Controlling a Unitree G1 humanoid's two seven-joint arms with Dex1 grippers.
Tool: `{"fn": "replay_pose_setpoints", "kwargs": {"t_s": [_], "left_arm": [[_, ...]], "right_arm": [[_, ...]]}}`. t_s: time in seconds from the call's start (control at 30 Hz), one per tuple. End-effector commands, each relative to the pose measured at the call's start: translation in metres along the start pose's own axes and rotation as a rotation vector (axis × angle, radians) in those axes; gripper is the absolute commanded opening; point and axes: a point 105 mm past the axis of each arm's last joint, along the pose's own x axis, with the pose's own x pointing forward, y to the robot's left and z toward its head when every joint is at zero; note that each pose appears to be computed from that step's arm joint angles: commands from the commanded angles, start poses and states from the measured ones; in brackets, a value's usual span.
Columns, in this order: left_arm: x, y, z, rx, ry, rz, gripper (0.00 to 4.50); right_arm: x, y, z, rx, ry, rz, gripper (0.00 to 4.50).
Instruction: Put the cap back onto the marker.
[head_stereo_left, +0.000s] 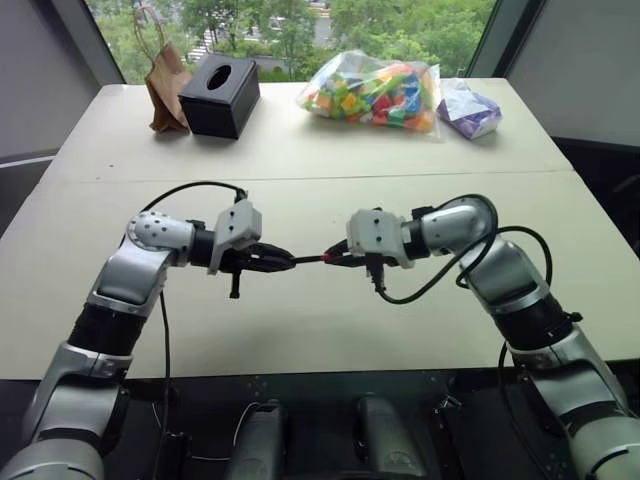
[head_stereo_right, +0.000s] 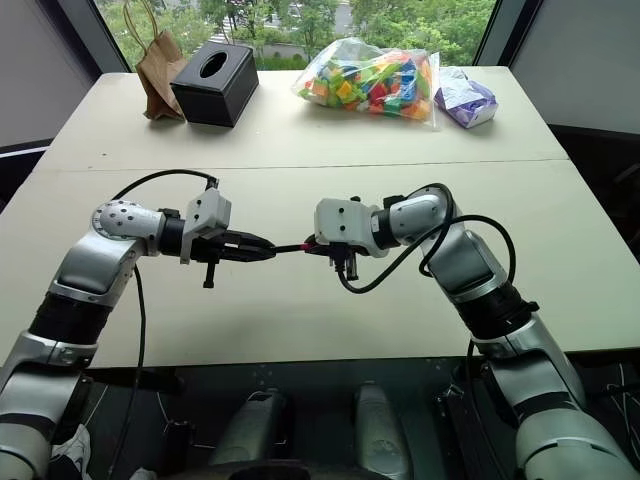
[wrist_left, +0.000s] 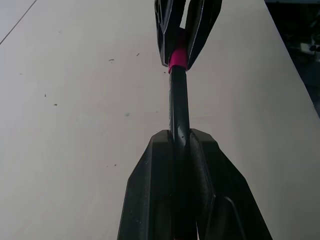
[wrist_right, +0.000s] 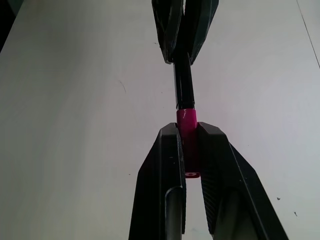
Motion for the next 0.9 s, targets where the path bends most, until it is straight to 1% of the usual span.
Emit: {"fn": "replay_pose_setpoints", "kwargs": {"t_s": [0.03, 0.23, 0.47, 0.6, 0.9], "left_arm": [[0.006, 0.005, 0.026, 0.105, -0.046, 0.017, 0.0], [0.011, 0.005, 0.032, 0.119, -0.076, 0.019, 0.0], [0.012, 0.006, 0.038, 0.105, -0.108, 0.038, 0.0], [0.012, 0.006, 0.04, 0.105, -0.114, 0.043, 0.0], [0.01, 0.006, 0.039, 0.103, -0.103, 0.04, 0.0]], "right_arm": [[0.011, 0.011, 0.042, -0.091, -0.149, 0.094, 0.05], [0.011, 0.011, 0.045, -0.054, -0.161, 0.112, 0.05], [0.013, 0.001, 0.048, -0.04, -0.172, 0.045, 0.05], [0.016, 0.004, 0.047, -0.003, -0.176, 0.052, 0.05], [0.016, 0.006, 0.05, -0.118, -0.178, 0.052, 0.05]]}}
